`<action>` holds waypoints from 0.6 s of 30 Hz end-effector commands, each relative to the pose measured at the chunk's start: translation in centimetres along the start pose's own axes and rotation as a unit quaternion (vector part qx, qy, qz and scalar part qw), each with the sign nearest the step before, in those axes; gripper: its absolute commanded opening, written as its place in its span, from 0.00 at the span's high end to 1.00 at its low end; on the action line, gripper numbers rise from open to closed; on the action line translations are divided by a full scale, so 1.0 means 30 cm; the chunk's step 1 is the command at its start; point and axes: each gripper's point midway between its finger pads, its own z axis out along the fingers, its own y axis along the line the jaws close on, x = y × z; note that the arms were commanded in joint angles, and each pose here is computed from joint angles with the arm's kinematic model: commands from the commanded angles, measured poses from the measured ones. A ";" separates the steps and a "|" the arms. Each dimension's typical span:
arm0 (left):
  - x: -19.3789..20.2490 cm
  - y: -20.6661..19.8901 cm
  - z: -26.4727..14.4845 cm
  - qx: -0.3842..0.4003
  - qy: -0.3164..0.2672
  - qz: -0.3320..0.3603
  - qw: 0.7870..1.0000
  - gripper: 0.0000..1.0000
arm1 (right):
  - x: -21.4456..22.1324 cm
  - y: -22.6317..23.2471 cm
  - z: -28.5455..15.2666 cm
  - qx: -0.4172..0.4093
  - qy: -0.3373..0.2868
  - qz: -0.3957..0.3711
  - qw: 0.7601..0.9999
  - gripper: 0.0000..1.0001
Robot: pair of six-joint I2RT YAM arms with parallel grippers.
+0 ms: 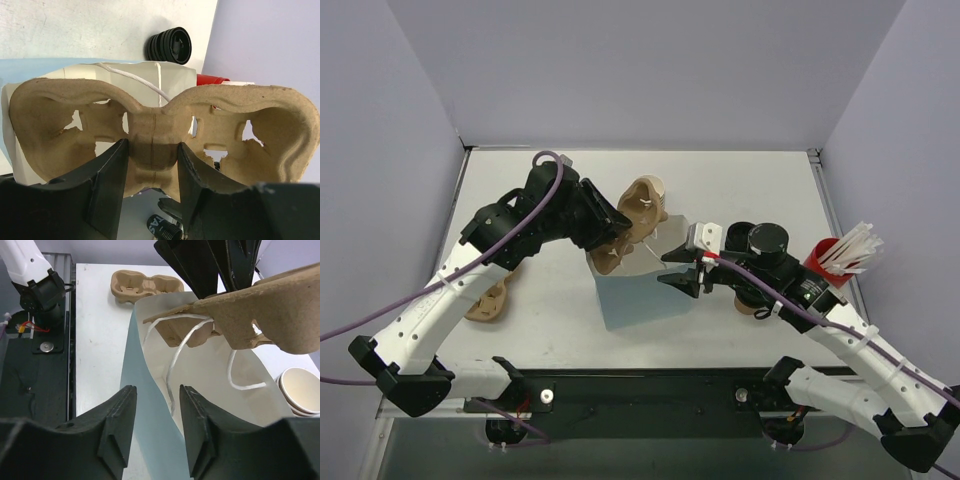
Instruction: Pack the takeout coffee
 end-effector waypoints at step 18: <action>0.031 -0.039 -0.022 0.034 0.029 0.056 0.997 0.66 | -0.095 -0.279 -0.109 0.180 -0.007 0.056 0.982 0.54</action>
